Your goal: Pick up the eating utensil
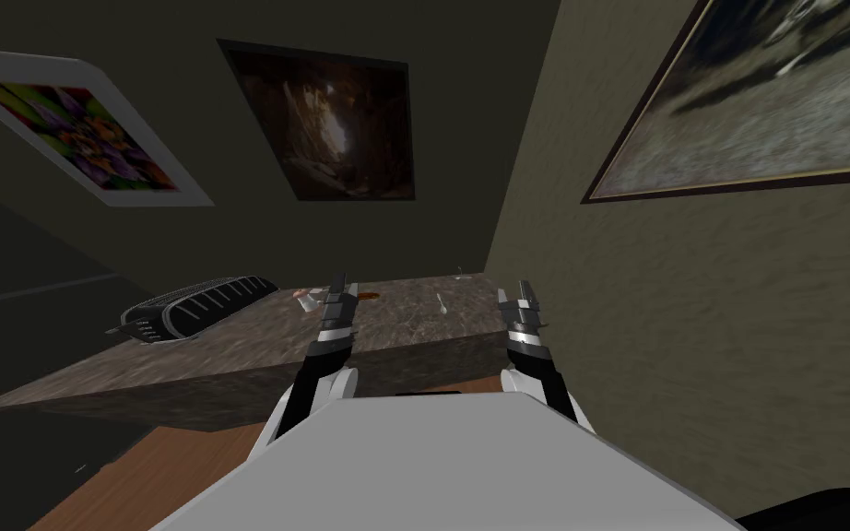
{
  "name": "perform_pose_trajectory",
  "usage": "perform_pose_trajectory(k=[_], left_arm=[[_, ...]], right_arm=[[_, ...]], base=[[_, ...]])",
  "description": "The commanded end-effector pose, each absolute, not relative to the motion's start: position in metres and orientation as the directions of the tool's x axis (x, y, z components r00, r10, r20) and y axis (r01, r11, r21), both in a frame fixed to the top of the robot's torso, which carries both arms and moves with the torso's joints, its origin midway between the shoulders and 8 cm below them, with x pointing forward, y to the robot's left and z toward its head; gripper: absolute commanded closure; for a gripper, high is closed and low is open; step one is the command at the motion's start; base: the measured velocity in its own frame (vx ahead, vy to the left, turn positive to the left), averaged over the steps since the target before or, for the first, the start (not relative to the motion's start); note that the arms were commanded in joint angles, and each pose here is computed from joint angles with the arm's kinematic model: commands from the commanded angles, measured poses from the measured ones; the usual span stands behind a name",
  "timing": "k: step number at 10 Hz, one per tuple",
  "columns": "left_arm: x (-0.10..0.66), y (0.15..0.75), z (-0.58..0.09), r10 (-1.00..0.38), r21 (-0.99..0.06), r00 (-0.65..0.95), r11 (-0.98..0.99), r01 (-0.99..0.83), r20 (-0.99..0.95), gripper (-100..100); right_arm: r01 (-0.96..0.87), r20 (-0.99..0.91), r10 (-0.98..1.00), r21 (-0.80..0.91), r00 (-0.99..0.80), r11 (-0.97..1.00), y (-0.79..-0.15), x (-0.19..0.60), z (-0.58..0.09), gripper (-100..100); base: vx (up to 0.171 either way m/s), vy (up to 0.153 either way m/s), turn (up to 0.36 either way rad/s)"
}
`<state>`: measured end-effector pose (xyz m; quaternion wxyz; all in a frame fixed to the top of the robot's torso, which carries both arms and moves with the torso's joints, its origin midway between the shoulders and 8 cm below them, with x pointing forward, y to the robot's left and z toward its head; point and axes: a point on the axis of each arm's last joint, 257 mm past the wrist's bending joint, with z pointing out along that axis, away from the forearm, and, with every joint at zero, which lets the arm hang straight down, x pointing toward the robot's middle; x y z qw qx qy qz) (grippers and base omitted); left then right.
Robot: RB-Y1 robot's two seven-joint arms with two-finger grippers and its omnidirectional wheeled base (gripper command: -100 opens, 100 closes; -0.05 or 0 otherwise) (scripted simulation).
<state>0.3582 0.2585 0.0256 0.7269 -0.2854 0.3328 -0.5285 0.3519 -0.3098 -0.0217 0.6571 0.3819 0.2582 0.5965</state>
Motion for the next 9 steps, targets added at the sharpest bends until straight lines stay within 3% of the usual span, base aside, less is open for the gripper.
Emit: perform_pose_trajectory(k=[1,9], left_arm=[[0.358,0.258,0.026,-0.958,-0.767,0.22,0.278,0.578,-0.182,0],[0.358,0.258,0.026,-0.958,-0.767,0.22,0.278,0.579,-0.182,0]], right_arm=[[-0.574,0.085,0.986,0.819,0.141,0.011,-0.309,0.354,-0.025,-100],[-0.43,-0.082,0.994,0.897,0.074,0.106,-0.324,0.366,-0.079,-100]], base=[[-0.039,0.009,0.044],[-0.134,0.052,0.102]])
